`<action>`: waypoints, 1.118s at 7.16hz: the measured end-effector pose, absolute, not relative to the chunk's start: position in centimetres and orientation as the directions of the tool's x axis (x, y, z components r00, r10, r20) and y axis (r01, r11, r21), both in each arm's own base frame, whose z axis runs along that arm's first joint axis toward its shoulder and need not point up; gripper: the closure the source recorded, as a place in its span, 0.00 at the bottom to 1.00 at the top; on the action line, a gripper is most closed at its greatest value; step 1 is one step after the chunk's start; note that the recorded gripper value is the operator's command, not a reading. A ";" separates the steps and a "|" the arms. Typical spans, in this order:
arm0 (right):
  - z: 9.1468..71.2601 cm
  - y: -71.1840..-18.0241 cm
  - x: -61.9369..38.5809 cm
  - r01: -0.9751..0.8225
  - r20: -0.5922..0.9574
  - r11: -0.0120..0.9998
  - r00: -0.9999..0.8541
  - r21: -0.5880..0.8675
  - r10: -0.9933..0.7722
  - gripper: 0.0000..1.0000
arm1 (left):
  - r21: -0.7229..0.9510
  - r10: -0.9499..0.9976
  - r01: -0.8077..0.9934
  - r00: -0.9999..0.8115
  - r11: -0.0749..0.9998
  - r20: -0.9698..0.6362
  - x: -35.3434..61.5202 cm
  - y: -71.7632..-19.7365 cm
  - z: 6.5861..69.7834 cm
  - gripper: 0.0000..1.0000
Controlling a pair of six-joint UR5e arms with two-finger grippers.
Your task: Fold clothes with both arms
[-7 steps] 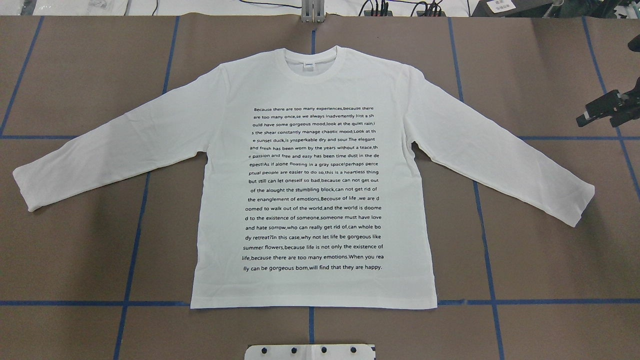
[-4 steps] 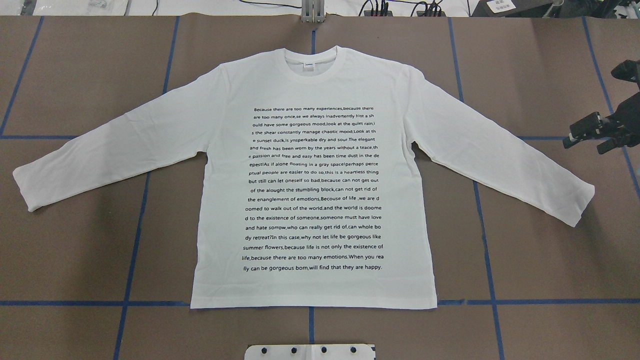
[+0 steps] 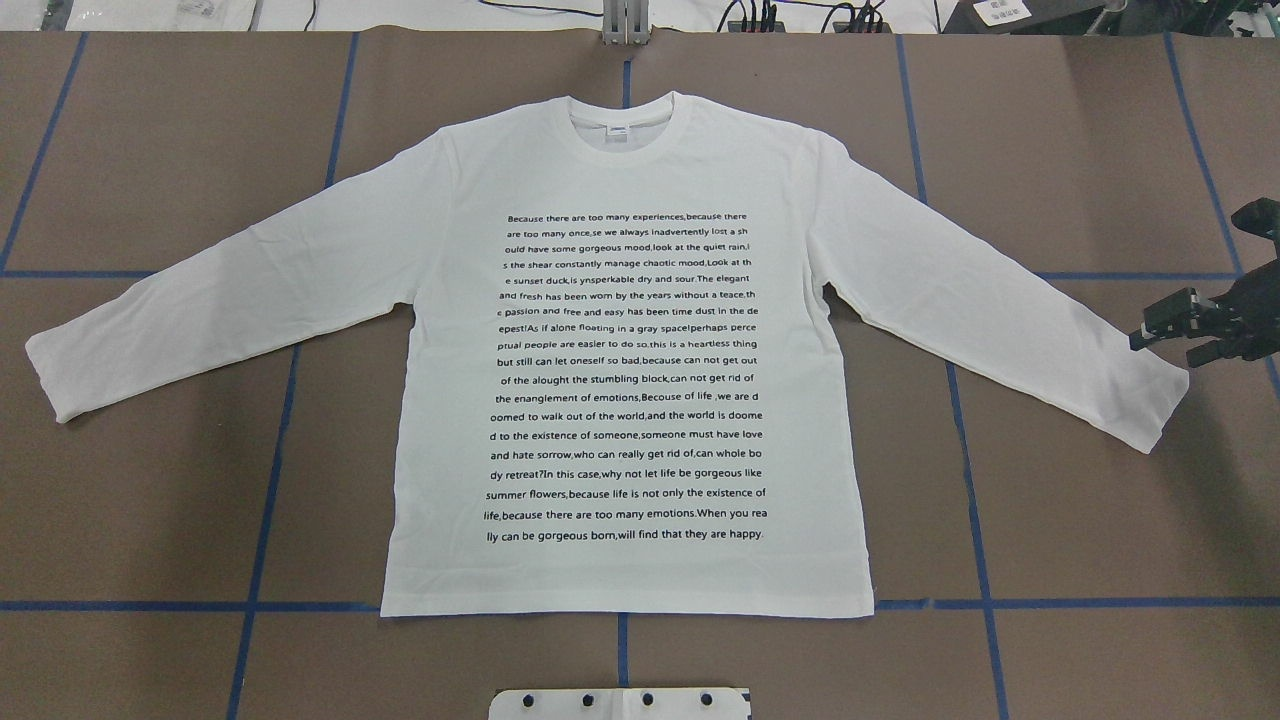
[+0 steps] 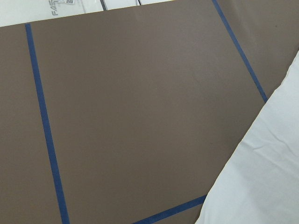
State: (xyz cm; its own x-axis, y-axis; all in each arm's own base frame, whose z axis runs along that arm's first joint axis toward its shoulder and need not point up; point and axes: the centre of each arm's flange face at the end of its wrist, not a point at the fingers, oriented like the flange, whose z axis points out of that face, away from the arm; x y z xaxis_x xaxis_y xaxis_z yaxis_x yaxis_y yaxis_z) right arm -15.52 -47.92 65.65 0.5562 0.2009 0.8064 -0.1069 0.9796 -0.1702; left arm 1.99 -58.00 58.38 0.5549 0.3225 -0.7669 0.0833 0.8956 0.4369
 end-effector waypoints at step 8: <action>68.7 -45.4 -14.9 -0.114 0.777 0.970 0.583 -0.213 0.239 0.44 | 0.449 0.335 0.081 0.552 0.890 -0.763 2.0 -58.3 57.9 0.01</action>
